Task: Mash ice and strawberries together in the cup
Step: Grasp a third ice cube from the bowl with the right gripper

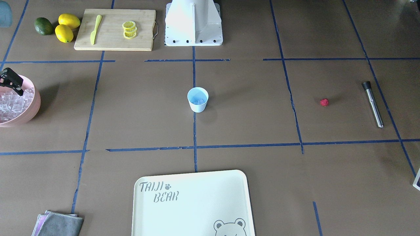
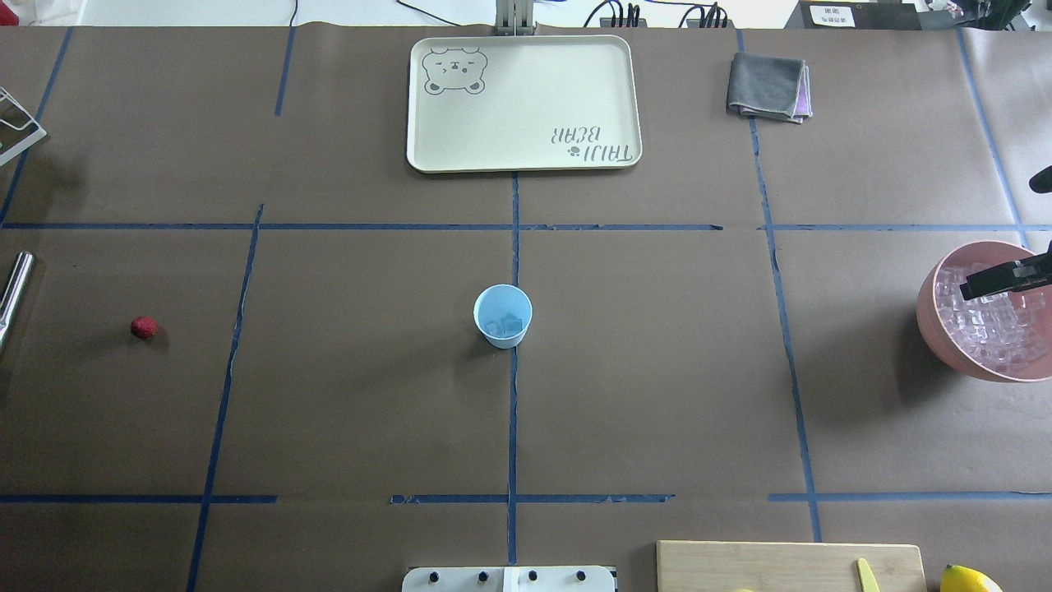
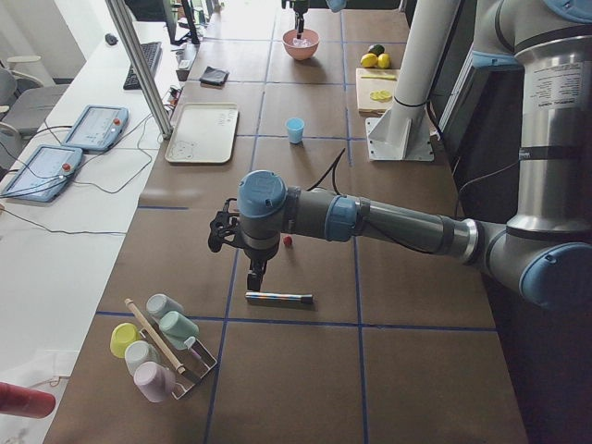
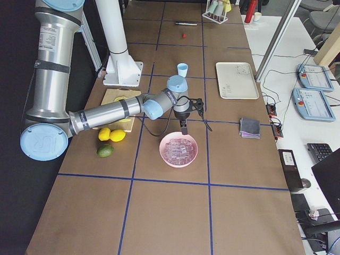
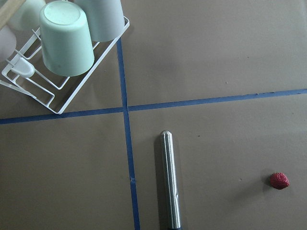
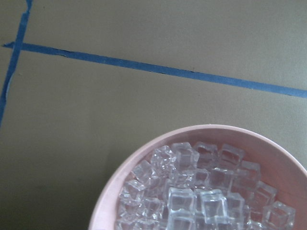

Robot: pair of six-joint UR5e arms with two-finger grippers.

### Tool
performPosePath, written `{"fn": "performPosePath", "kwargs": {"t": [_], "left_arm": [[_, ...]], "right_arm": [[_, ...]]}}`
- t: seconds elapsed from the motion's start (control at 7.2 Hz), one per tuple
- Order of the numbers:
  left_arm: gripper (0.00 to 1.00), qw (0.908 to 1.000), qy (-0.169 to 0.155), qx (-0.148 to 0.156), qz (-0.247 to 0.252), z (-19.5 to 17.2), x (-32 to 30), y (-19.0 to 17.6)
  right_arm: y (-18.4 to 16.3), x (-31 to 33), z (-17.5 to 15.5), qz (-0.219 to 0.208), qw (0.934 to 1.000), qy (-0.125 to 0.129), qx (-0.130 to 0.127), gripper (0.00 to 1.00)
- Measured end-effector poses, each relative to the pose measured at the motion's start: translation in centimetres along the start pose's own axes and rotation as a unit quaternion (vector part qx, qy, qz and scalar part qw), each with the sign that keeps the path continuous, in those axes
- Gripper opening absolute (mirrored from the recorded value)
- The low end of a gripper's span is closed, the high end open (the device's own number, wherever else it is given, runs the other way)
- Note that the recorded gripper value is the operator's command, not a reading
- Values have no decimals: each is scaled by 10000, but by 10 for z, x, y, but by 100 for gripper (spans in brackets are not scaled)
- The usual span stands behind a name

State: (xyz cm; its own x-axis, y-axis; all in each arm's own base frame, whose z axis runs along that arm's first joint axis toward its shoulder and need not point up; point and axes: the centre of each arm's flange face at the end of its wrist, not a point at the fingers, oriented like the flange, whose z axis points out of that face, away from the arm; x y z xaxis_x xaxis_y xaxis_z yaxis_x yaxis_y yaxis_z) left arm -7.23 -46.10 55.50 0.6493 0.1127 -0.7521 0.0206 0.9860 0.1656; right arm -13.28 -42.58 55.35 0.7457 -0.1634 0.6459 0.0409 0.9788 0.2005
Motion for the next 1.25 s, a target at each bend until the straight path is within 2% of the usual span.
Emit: {"fn": "performPosePath", "kwargs": {"t": [0.69, 1.25], "left_arm": [[100, 10000, 7, 6, 11, -1, 1, -1], [100, 10000, 8, 5, 13, 0, 1, -1]], "right_arm": [[3, 28, 38, -12, 9993, 167, -330, 82], [-3, 27, 44, 3, 9992, 171, -362, 73]]}}
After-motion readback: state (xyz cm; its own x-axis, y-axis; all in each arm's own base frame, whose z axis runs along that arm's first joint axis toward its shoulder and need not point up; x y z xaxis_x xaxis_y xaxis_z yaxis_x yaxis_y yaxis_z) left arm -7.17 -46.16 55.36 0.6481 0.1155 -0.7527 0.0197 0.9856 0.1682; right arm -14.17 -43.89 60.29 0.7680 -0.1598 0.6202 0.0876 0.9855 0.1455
